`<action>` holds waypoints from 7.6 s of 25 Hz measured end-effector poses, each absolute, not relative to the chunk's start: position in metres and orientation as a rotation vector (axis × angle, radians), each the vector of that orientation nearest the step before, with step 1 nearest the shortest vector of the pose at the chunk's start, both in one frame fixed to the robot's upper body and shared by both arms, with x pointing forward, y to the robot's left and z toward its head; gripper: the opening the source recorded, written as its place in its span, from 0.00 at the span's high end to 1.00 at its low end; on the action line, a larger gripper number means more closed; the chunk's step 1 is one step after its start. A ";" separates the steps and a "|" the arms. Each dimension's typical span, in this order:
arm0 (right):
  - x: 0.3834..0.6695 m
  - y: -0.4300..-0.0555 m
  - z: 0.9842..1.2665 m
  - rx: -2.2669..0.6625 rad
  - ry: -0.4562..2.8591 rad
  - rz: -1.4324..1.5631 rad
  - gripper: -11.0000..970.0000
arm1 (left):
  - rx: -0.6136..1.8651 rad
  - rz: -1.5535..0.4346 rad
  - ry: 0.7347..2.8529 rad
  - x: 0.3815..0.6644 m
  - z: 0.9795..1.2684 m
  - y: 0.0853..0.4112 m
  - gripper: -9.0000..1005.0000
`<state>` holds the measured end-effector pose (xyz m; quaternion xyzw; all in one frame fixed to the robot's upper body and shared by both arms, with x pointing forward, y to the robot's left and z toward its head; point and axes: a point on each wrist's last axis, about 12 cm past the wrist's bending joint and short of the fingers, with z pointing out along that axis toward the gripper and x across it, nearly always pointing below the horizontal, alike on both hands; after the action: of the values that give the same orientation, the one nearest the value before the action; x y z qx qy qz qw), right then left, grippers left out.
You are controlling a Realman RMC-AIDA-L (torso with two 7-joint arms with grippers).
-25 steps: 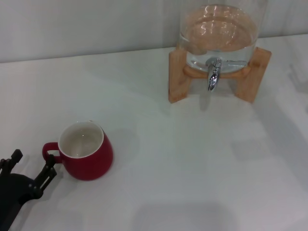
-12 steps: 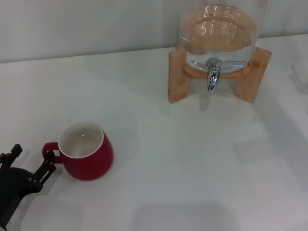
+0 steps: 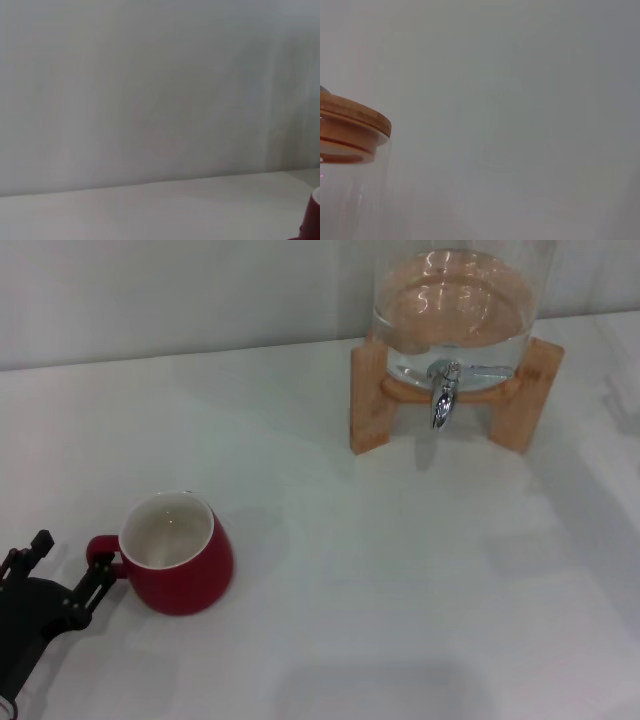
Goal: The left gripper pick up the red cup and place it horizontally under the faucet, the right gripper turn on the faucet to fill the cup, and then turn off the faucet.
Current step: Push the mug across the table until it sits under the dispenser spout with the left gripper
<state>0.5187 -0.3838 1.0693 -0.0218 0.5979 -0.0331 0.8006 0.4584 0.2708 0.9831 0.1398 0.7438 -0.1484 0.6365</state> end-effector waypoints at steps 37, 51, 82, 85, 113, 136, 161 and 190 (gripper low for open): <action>0.514 -0.379 1.070 -0.066 1.255 -0.044 0.38 | 0.404 -0.422 1.569 0.487 1.008 0.241 0.82; 0.513 -0.367 1.070 -0.123 1.241 0.010 0.38 | 0.522 -0.529 1.626 0.513 1.022 0.200 0.82; 0.514 -0.365 1.077 -0.130 1.189 0.014 0.38 | 0.815 -0.604 1.824 0.588 1.072 0.119 0.82; 0.515 -0.365 1.078 -0.132 1.183 0.016 0.38 | 0.833 -0.599 1.830 0.590 1.073 0.116 0.82; 0.519 -0.361 1.082 -0.154 1.163 0.031 0.38 | 0.946 -0.588 1.876 0.607 1.077 0.096 0.82; 0.519 -0.357 1.082 -0.165 1.157 0.050 0.38 | 0.935 -0.621 1.889 0.607 1.079 0.090 0.82; 0.516 -0.358 1.081 -0.176 1.157 0.052 0.38 | 0.910 -0.637 1.919 0.610 1.079 0.090 0.77; 0.514 -0.355 1.078 -0.190 1.170 0.065 0.38 | 0.911 -0.734 1.992 0.594 1.068 0.096 0.64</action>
<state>0.5140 -0.3548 1.0780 -0.0893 0.5510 0.0307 0.8291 0.5937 0.0957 1.0680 0.3607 0.7889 -0.2906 0.4038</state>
